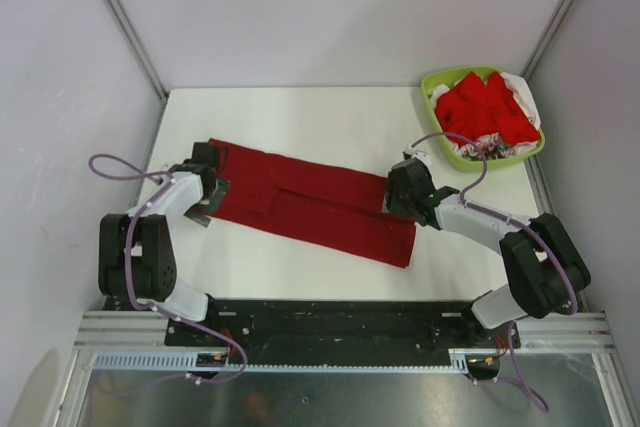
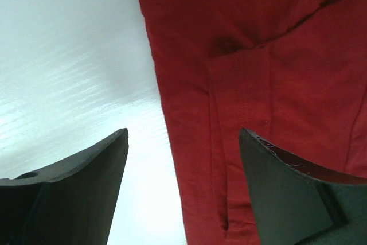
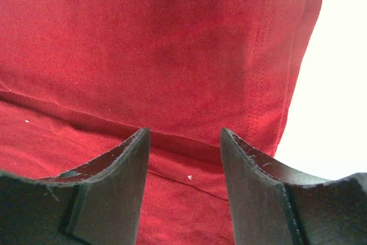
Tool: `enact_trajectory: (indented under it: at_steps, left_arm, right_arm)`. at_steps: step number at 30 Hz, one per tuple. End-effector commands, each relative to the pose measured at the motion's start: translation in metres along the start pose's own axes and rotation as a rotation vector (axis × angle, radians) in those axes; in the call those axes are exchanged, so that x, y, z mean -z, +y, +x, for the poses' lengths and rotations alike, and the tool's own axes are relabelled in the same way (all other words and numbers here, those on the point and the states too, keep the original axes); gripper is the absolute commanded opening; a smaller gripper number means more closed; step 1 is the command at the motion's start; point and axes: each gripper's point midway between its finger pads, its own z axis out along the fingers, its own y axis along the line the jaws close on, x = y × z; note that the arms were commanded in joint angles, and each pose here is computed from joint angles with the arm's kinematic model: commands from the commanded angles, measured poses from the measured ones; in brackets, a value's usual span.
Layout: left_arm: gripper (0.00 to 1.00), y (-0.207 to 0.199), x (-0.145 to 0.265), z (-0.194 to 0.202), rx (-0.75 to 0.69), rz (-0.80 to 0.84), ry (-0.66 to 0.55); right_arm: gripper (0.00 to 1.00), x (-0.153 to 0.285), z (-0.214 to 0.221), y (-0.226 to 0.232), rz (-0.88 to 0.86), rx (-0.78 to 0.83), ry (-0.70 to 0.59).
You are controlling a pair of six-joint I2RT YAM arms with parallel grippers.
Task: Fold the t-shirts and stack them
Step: Rotate the tshirt 80 degrees
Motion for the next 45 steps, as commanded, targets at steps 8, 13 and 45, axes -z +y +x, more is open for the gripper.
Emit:
enact_trajectory:
  at_steps: [8, 13, 45]
  left_arm:
    - [0.80, -0.019, -0.019, 0.007, 0.096, 0.078, 0.040]
    - [0.79, -0.013, -0.026, 0.008, 0.109, 0.049, 0.032]
    - [0.53, -0.241, -0.060, -0.032, -0.633, 0.356, -0.038]
  right_arm:
    - [0.57, 0.007, -0.020, 0.011, -0.029, 0.011, -0.045]
    - [0.56, 0.006, -0.018, 0.011, -0.024, 0.013, -0.042]
    - [0.55, 0.010, -0.025, 0.001, -0.009, 0.021, -0.047]
